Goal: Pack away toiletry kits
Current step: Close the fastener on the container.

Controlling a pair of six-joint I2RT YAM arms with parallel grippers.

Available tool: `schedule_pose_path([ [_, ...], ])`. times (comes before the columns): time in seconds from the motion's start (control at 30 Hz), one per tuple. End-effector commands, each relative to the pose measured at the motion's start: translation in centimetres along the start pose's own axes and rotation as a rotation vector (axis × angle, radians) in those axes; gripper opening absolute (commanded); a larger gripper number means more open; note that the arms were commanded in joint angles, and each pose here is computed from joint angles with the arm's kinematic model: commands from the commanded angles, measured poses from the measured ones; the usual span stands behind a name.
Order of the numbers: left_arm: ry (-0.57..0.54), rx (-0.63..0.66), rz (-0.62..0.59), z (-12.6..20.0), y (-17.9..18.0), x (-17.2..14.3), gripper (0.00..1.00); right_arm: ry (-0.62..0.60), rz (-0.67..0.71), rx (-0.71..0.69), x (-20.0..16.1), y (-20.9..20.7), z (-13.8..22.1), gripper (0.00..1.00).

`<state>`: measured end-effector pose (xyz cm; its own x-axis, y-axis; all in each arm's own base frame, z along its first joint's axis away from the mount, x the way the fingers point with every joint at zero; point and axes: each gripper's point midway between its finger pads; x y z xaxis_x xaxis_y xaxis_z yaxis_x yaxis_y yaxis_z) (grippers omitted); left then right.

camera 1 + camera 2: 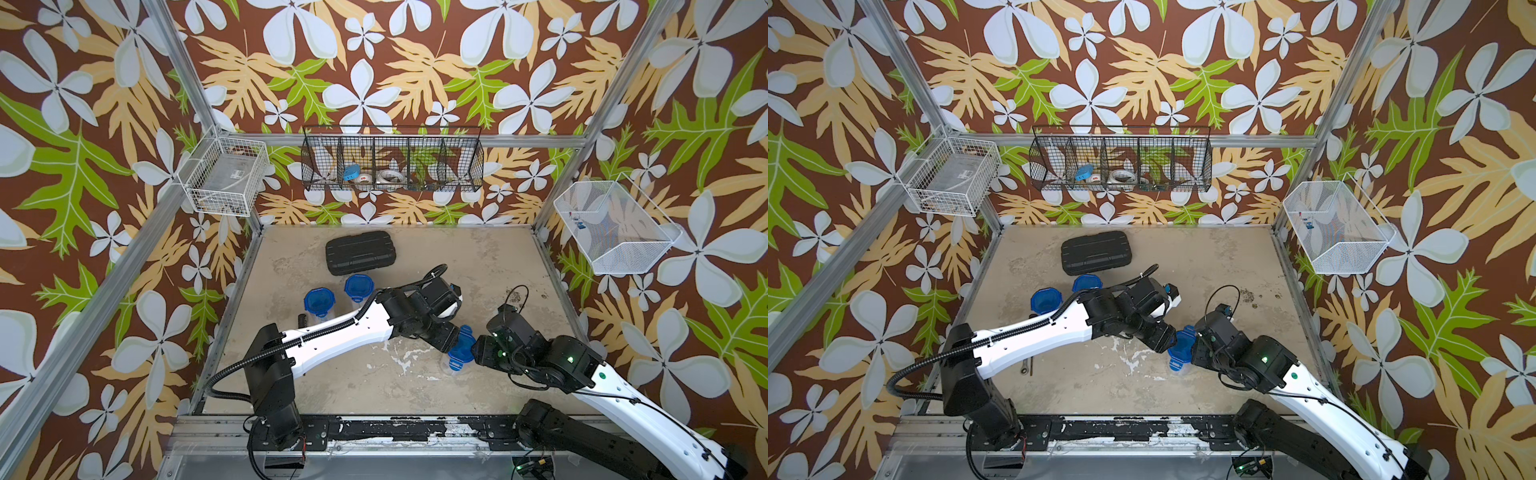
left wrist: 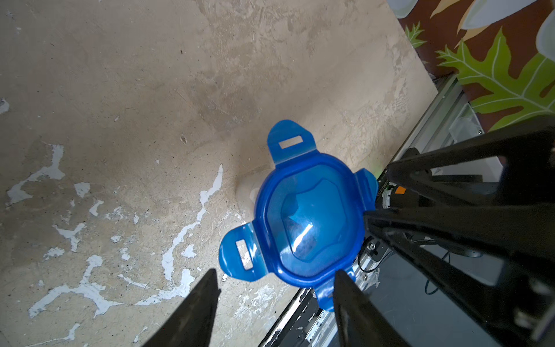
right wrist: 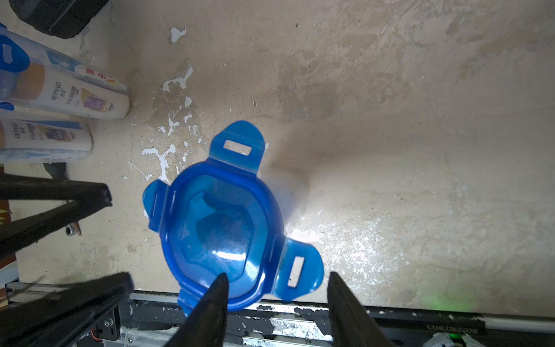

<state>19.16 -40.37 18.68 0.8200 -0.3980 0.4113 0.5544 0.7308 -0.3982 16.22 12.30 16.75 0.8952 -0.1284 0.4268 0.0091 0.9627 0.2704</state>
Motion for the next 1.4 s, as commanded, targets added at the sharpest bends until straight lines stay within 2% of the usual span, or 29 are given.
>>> schedule_pose_path([
  [0.0, 0.018, 0.021, -0.014, -0.3, 0.3, -0.2, 0.60, -0.002, 0.030, 0.028, 0.2, 0.7, -0.3, 0.51],
  [0.23, 0.041, 0.040, -0.021, -1.3, 0.5, -0.6, 0.55, 0.003, 0.025, 0.035, 0.1, 0.5, -0.8, 0.48],
  [0.63, 0.080, 0.039, -0.025, -2.2, 0.8, -1.5, 0.52, 0.024, 0.015, 0.081, -0.5, 0.7, -2.2, 0.45],
  [1.03, 0.124, -0.065, 0.033, -3.5, -0.3, -3.0, 0.52, 0.037, -0.054, 0.168, -1.5, 0.4, -3.3, 0.44],
  [1.37, 0.142, -0.143, 0.062, -3.9, -1.4, -3.5, 0.50, 0.044, -0.024, 0.204, -1.7, 0.9, -4.0, 0.45],
])
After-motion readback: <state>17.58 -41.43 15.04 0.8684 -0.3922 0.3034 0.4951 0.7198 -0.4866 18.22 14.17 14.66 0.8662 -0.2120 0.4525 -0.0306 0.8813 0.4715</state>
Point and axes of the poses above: each gripper's point midway between its finger pads, its own z axis back along the fingers, its own y axis along the line the jaws close on, x = y × z, and after that the axes turned 8 degrees about z, right-handed
